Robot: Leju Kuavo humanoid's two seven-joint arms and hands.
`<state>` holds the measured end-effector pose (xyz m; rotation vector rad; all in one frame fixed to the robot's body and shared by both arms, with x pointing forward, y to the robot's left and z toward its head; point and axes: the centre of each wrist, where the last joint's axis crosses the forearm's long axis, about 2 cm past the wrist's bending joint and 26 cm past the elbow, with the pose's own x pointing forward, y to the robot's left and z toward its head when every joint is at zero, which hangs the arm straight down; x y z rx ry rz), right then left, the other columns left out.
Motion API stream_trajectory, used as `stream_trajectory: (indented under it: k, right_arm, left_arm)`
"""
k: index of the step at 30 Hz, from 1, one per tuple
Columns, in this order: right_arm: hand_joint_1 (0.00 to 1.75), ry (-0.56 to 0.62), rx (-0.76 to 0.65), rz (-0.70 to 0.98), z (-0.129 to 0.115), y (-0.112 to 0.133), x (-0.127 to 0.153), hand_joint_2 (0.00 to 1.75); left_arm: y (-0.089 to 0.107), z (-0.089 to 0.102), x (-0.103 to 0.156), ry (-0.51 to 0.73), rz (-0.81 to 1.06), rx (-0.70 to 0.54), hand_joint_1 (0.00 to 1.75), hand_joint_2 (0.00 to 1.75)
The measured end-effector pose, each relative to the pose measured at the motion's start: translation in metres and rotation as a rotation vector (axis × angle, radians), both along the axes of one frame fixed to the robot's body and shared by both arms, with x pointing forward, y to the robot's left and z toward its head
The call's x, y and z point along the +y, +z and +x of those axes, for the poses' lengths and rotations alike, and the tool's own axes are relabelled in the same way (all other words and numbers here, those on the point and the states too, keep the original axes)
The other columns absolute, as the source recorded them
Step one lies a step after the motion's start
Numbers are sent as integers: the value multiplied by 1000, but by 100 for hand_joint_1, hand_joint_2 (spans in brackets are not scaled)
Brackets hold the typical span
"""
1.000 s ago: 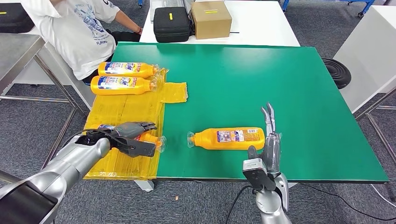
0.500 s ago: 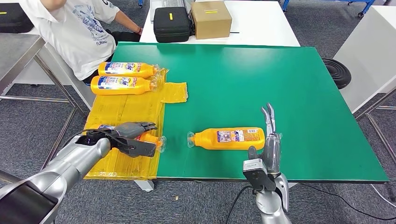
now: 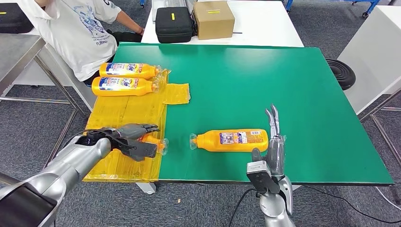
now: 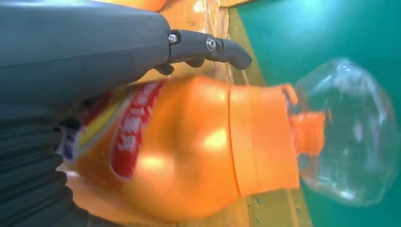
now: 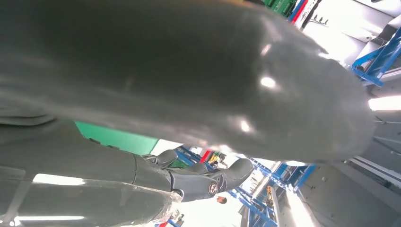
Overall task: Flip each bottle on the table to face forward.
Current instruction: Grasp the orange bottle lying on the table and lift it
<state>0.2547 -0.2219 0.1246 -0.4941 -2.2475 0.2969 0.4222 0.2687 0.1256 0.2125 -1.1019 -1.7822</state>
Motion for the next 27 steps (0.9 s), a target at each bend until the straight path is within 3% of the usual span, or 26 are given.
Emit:
stream_trajectory:
  k: [6, 27]
  right_arm:
    - [0, -1, 0, 5, 0, 0, 0, 0]
    - [0, -7, 5, 15, 0, 0, -2, 0]
  left_arm:
    - [9, 2, 8, 3, 5, -16, 0, 0]
    - [10, -2, 16, -37, 27, -18, 0, 0]
